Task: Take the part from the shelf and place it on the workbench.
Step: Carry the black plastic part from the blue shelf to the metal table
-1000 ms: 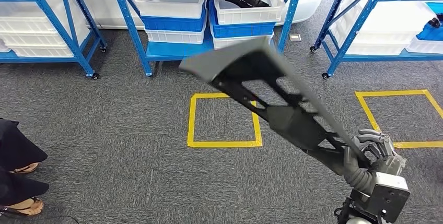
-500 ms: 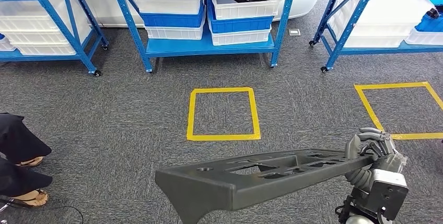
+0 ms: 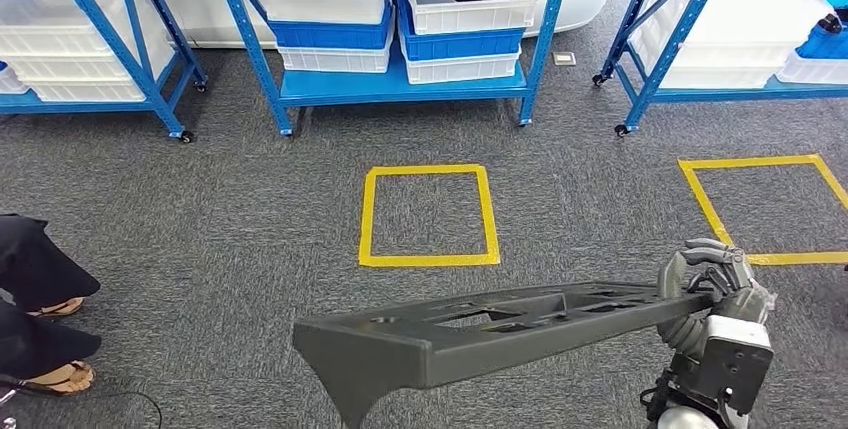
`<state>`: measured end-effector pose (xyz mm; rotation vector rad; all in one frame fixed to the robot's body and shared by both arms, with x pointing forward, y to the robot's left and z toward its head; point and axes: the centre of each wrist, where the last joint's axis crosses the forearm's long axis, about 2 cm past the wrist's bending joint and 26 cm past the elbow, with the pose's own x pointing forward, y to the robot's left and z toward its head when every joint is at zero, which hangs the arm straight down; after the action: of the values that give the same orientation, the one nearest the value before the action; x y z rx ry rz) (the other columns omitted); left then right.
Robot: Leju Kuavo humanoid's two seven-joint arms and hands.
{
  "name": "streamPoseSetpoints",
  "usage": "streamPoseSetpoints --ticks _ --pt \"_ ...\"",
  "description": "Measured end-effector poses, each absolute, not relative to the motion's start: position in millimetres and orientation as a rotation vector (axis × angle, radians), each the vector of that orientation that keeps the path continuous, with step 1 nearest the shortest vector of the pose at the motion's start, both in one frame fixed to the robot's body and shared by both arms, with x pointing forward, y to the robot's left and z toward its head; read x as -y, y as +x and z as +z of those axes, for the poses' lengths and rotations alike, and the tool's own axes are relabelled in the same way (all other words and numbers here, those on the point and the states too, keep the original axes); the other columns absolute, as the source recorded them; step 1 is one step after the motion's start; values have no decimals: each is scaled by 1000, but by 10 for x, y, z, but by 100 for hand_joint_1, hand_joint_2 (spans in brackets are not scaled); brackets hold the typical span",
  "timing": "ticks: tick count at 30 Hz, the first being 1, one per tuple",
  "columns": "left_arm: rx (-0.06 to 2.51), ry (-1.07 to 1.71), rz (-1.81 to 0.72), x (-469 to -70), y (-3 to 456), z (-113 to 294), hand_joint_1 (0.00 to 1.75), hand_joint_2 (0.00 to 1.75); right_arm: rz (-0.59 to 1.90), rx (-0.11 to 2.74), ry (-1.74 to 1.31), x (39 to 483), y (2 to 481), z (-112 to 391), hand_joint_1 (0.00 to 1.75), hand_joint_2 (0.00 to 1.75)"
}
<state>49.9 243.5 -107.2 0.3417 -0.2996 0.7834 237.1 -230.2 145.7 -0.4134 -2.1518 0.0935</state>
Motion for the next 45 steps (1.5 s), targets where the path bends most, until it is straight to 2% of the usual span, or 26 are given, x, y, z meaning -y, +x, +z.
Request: streamPoseSetpoints --ticks 21,45 --pt "283 365 785 -2428 429 -1079 0 175 146 2156 -413 2261 2353 1406 175 175" --pt "264 383 826 -2377 427 -1072 0 175 277 2342 -276 2007 2741 1907 175 175"
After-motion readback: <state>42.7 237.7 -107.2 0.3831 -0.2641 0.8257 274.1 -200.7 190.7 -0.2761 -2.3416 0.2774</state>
